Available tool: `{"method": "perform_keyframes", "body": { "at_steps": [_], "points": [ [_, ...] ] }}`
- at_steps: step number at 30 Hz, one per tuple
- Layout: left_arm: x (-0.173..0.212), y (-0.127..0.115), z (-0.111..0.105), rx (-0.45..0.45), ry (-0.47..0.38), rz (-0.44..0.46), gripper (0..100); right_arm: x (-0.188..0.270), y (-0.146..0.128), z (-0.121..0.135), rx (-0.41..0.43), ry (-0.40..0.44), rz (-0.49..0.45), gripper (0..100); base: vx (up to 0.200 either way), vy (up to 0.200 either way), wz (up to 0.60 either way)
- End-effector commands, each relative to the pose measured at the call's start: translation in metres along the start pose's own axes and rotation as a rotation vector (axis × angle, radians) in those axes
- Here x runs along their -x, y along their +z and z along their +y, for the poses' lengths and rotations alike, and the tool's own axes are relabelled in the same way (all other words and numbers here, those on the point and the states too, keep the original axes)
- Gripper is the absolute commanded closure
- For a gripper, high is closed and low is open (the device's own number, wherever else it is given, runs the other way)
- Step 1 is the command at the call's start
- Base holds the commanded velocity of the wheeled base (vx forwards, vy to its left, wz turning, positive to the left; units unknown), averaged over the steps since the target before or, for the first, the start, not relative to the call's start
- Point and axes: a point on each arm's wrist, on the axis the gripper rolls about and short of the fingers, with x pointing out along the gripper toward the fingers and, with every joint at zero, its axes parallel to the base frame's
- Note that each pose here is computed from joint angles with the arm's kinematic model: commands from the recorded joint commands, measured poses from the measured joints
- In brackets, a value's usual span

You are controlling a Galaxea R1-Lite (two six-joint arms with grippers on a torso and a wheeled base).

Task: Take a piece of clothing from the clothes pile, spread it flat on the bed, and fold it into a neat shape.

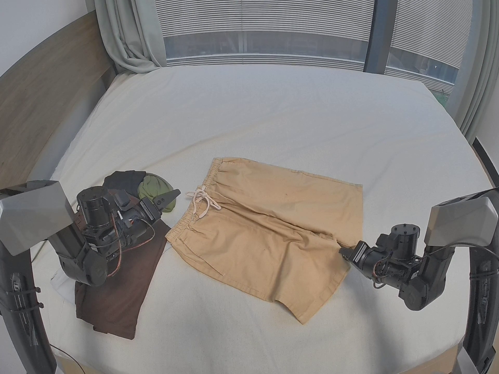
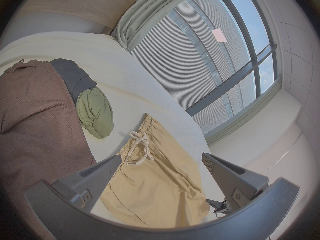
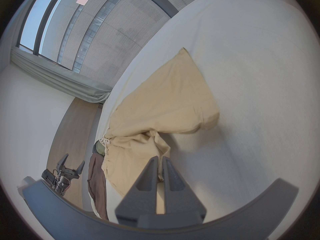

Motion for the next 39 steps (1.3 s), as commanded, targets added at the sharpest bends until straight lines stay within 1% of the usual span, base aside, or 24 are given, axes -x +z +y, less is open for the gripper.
{"method": "perform_keyframes", "body": {
  "at_steps": [1,4,7,15,16,20,23,25,29,33,37,39],
  "points": [
    [-0.001,-0.002,0.000,0.002,0.001,0.005,0,0.000,0.010,-0.005,-0.005,-0.006,-0.034,100,0.000,0.000,0.00],
    [-0.001,-0.002,0.000,0.002,0.001,0.005,0,-0.001,0.014,-0.007,-0.005,-0.007,-0.045,100,0.000,0.000,0.00],
    [-0.002,-0.006,0.001,0.004,0.003,0.015,0,-0.001,0.022,-0.012,0.012,-0.016,-0.070,100,0.000,0.000,0.00],
    [-0.002,-0.006,0.001,0.001,0.001,0.013,0,-0.003,0.022,-0.015,0.017,-0.023,-0.073,100,0.000,0.000,0.00],
    [-0.003,-0.007,0.003,0.003,0.004,0.016,0,-0.003,0.024,-0.016,0.018,-0.026,-0.081,0,0.000,0.000,0.00],
    [-0.004,-0.009,0.005,0.006,0.009,0.021,0,-0.001,0.033,-0.023,0.056,-0.043,-0.113,0,0.000,0.000,0.00],
    [-0.004,-0.010,0.006,0.008,0.012,0.025,0,0.002,0.041,-0.028,0.098,-0.077,-0.162,0,0.000,0.000,0.00],
    [-0.004,-0.011,0.006,0.008,0.013,0.026,0,0.002,0.042,-0.028,0.098,-0.078,-0.170,0,0.000,0.000,0.00],
    [-0.004,-0.012,0.010,0.011,0.021,0.031,0,0.003,0.040,-0.019,0.111,-0.046,-0.194,0,0.000,0.000,0.00],
    [-0.004,-0.012,0.014,0.015,0.032,0.034,0,-0.003,0.031,-0.001,0.134,0.003,-0.232,0,0.000,0.000,0.00],
    [-0.003,-0.013,0.015,0.019,0.041,0.040,0,-0.005,0.024,0.018,0.114,0.047,-0.232,0,0.000,0.000,0.00],
    [-0.003,-0.014,0.017,0.025,0.052,0.051,0,0.001,0.028,0.043,0.065,0.129,-0.251,0,0.000,0.000,0.00]
  ]
}}
